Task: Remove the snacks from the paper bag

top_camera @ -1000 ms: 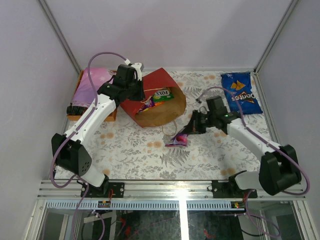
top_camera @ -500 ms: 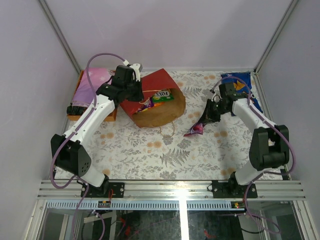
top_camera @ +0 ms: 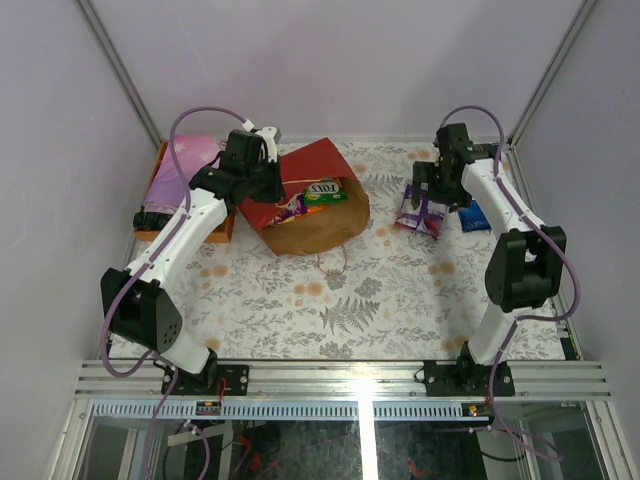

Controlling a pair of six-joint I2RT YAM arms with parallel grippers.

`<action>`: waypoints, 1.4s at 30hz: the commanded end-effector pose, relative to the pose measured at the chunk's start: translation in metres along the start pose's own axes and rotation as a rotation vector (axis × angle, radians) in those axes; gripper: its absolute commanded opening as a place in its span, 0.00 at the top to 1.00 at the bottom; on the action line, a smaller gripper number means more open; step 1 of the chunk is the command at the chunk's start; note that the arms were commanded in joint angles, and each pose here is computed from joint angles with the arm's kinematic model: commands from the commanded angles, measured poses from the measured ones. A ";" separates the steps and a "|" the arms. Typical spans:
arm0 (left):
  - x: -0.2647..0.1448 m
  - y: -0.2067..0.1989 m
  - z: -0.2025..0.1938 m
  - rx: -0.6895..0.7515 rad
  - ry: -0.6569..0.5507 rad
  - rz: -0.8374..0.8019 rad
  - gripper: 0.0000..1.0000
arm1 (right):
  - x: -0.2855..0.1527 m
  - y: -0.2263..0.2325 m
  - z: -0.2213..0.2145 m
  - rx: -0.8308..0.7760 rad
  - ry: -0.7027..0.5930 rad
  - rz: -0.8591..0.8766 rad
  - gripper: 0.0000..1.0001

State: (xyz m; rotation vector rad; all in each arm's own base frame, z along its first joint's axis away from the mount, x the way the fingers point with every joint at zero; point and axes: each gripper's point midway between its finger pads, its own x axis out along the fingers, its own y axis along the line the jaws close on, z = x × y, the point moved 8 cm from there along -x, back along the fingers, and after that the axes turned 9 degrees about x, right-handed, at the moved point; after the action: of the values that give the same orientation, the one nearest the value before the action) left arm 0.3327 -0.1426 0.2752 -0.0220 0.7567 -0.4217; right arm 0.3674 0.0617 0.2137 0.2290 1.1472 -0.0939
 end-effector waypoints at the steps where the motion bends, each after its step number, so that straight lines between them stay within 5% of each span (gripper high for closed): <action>1: -0.001 0.005 0.001 0.012 -0.012 -0.003 1.00 | -0.008 -0.004 -0.011 0.067 -0.095 0.000 0.00; 5: 0.000 0.006 0.001 0.009 -0.009 -0.007 1.00 | 0.024 0.006 -0.022 0.172 -0.139 0.133 0.23; 9: 0.000 0.005 -0.001 0.010 -0.010 -0.014 1.00 | 0.063 0.003 -0.021 0.219 -0.178 0.101 0.30; 18: -0.004 0.005 -0.002 0.018 -0.017 -0.012 1.00 | 0.119 0.008 -0.013 0.222 -0.091 0.067 0.22; 34: 0.001 0.001 -0.002 0.008 -0.008 -0.063 1.00 | 0.159 0.011 0.048 -0.208 0.080 -0.026 0.06; 42: 0.003 0.000 -0.003 0.005 -0.008 -0.075 1.00 | 0.095 0.018 0.091 -0.293 -0.123 -0.136 0.00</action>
State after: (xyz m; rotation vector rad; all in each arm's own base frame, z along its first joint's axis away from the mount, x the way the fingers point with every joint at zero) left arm 0.3295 -0.1436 0.2696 -0.0451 0.7797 -0.4778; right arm 0.4968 0.0679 0.1009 0.0097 1.1457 -0.0125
